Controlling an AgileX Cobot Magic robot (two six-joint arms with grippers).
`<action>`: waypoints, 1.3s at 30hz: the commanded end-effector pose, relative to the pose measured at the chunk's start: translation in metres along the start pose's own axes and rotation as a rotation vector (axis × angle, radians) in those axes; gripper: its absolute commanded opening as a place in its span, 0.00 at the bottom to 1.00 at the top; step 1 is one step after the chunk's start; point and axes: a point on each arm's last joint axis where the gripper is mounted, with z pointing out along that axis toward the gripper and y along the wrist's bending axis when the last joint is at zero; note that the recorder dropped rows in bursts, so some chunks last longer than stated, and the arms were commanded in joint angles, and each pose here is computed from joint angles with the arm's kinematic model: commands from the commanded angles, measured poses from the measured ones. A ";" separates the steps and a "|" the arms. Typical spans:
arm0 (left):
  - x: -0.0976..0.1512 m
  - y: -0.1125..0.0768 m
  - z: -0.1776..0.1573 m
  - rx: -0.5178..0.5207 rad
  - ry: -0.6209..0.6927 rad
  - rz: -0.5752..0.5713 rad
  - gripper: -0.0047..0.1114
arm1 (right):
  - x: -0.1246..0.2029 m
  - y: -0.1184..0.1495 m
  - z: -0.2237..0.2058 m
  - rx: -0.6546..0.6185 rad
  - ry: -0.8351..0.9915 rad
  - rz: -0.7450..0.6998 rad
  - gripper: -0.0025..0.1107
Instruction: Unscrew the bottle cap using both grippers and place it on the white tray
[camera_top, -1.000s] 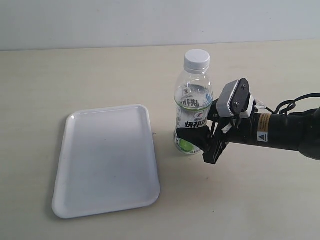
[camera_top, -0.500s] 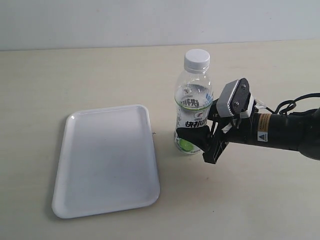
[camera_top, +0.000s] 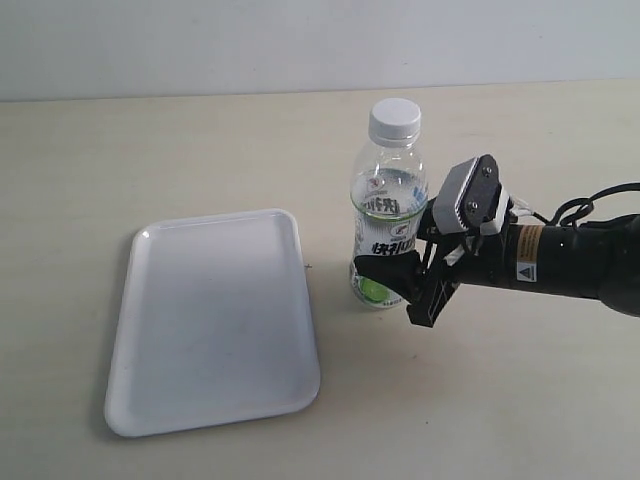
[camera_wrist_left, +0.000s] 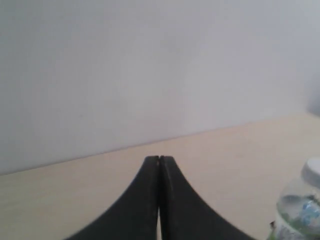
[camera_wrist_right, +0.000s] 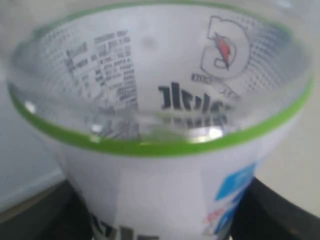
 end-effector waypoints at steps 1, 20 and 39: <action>-0.012 -0.002 0.048 -0.079 0.194 0.237 0.04 | 0.001 0.000 0.000 -0.008 0.027 -0.015 0.02; -0.016 -0.024 0.127 0.292 0.876 0.797 0.04 | 0.002 -0.001 0.000 0.002 0.043 -0.020 0.02; -0.017 -0.065 0.151 0.459 0.583 0.781 0.23 | 0.004 0.002 0.000 -0.032 0.055 -0.033 0.02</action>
